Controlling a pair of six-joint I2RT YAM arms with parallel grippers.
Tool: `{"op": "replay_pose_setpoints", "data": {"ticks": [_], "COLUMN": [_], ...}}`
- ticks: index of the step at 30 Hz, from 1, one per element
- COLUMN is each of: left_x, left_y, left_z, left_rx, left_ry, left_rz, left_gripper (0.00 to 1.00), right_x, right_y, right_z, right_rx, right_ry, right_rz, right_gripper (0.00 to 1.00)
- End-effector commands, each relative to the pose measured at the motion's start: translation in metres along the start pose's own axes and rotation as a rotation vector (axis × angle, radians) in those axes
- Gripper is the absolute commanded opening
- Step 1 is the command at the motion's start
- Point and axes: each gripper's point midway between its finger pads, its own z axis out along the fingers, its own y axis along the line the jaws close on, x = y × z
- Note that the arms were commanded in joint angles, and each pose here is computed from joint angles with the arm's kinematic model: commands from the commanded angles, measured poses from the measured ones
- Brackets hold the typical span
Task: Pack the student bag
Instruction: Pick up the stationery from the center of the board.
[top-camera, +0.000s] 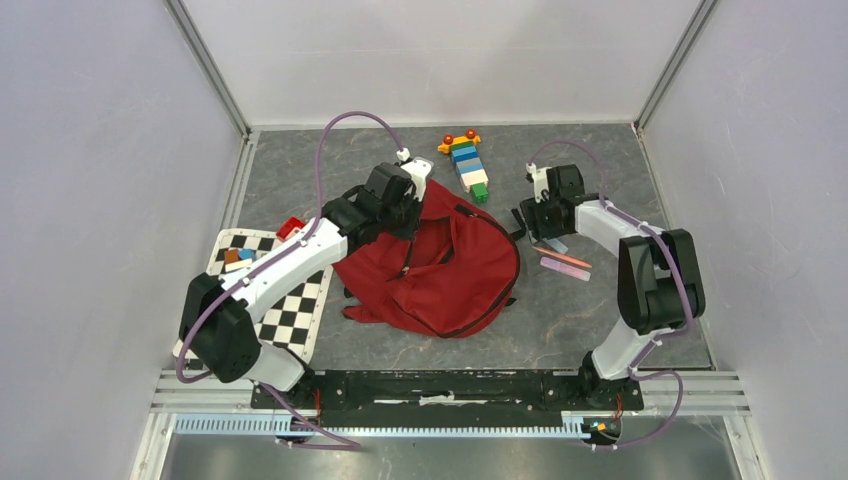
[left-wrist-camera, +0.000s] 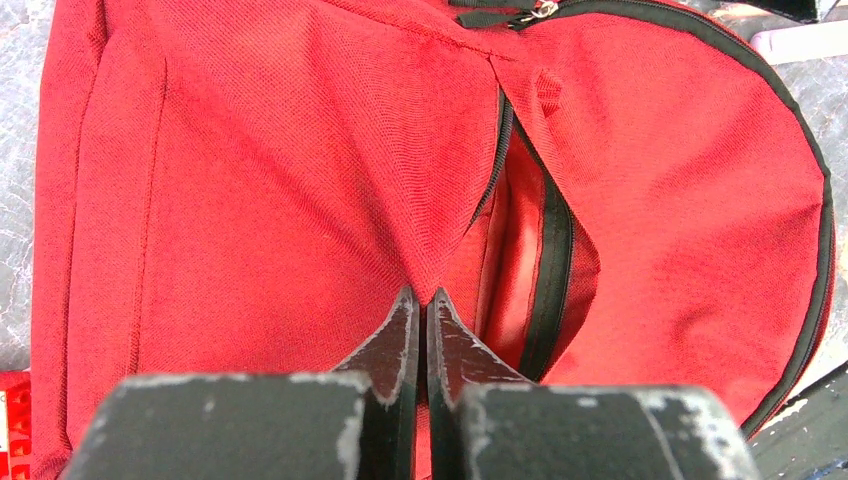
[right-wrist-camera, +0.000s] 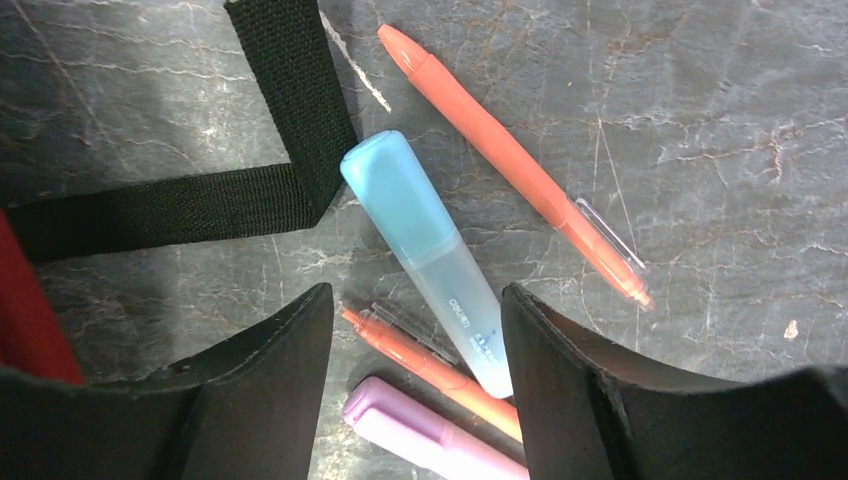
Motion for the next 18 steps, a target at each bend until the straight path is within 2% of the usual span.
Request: {"op": "replay_pose_setpoints", "data": {"ticks": [1, 7, 13, 16, 18], "left_x": [-0.014, -0.014, -0.013, -0.014, -0.014], "left_y": [-0.001, -0.003, -0.004, -0.004, -0.003], "left_z": [-0.008, -0.006, -0.004, -0.005, -0.005], "left_rx": [0.005, 0.017, 0.023, 0.024, 0.019], "left_ry": [-0.042, -0.039, -0.04, -0.043, -0.041], "left_rz": [0.026, 0.021, 0.021, 0.024, 0.025], "left_gripper": [0.02, 0.02, 0.02, 0.02, 0.02], "right_x": [-0.018, -0.009, 0.003, 0.0, -0.001], "right_y": [-0.007, -0.017, -0.014, -0.005, 0.002], "right_z": [0.006, 0.013, 0.023, 0.022, 0.021], "right_rx": [-0.004, 0.0, -0.059, -0.106, -0.144], "right_ry": [-0.023, 0.006, 0.046, 0.029, 0.017], "right_rz": [-0.064, -0.075, -0.043, -0.034, -0.024], "right_gripper": [0.66, 0.65, 0.59, 0.52, 0.43]}}
